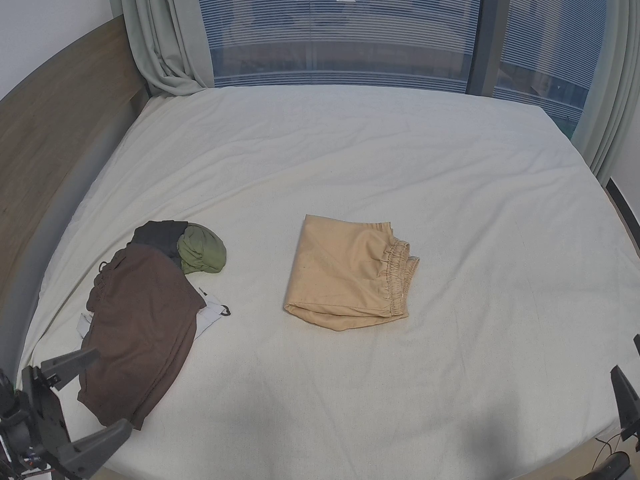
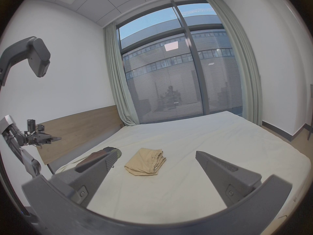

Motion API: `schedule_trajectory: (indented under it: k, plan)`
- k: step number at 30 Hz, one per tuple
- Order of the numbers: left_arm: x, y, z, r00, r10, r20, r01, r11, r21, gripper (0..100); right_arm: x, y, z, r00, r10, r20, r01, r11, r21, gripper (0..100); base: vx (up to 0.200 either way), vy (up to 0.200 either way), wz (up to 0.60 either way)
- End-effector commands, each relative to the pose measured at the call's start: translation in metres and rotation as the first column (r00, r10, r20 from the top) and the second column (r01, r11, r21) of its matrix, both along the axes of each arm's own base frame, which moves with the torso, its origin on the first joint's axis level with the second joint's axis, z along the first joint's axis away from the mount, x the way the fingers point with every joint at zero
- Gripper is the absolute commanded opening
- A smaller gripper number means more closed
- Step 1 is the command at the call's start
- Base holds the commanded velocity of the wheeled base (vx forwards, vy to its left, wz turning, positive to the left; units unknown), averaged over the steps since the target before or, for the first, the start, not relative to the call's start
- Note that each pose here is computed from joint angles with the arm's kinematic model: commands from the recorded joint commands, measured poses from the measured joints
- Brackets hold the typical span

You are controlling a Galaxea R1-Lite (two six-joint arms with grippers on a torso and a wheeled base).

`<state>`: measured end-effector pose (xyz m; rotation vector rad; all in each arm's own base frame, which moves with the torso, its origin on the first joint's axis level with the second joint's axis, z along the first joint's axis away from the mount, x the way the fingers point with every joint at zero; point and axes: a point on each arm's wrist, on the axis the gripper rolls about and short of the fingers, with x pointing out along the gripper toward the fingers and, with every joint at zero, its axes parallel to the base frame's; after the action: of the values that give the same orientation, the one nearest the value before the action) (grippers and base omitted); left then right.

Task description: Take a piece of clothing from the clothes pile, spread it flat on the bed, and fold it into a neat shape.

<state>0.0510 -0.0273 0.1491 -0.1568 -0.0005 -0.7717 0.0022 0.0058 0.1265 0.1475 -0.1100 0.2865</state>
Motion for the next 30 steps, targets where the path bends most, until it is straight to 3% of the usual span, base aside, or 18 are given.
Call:
schedule_trajectory:
  k: [1,3,4,5,9,12,16,20,22,24,30]
  plan:
    - [-0.064,0.02,-0.032,0.981,0.151,0.124,-0.146,0.988,-0.048,100,-0.027,-0.003,-0.035,0.989,-0.142,0.029,0.142,0.99,0.005,100,0.0,0.0,0.0]
    - [-0.065,0.02,-0.034,0.98,0.157,0.123,-0.152,0.987,-0.048,100,-0.026,-0.003,-0.036,0.986,-0.165,0.019,0.165,0.986,0.006,100,0.0,0.0,0.0]
    - [-0.072,0.021,-0.048,0.971,0.219,0.101,-0.217,0.976,-0.025,100,-0.025,-0.007,-0.045,0.942,-0.327,-0.071,0.328,0.945,-0.003,100,0.0,0.0,0.0]
    - [-0.071,0.021,-0.048,0.968,0.233,0.087,-0.232,0.972,-0.023,100,-0.025,-0.007,-0.046,0.939,-0.335,-0.078,0.335,0.942,-0.008,100,0.0,0.0,0.0]
    - [-0.07,0.022,-0.047,0.944,0.317,0.086,-0.315,0.948,-0.035,100,-0.025,-0.007,-0.044,0.94,-0.335,-0.059,0.336,0.942,-0.006,100,0.0,0.0,0.0]
    - [-0.069,0.021,-0.059,0.919,0.393,0.022,-0.394,0.918,0.041,100,-0.025,-0.006,-0.044,0.951,-0.305,-0.048,0.302,0.952,-0.052,100,0.0,0.0,0.0]
    - [-0.075,0.021,-0.066,0.88,0.472,0.053,-0.474,0.879,0.042,100,-0.025,-0.006,-0.043,0.953,-0.299,-0.04,0.297,0.953,-0.055,100,0.0,0.0,0.0]
    - [-0.074,0.024,-0.066,0.821,0.569,0.052,-0.571,0.82,0.037,100,-0.025,-0.006,-0.043,0.956,-0.292,-0.036,0.29,0.955,-0.059,100,0.0,0.0,0.0]
    - [-0.074,0.026,-0.067,0.758,0.648,0.074,-0.652,0.756,0.061,100,-0.025,-0.006,-0.043,0.956,-0.293,-0.035,0.29,0.955,-0.062,100,0.0,0.0,0.0]
    - [-0.074,0.027,-0.066,0.72,0.689,0.082,-0.694,0.717,0.069,100,-0.025,-0.006,-0.043,0.955,-0.294,-0.035,0.292,0.954,-0.062,100,0.0,0.0,0.0]
    - [-0.074,0.028,-0.067,0.702,0.704,0.108,-0.713,0.693,0.112,100,-0.025,-0.006,-0.043,0.957,-0.287,-0.037,0.285,0.956,-0.067,100,0.0,0.0,0.0]
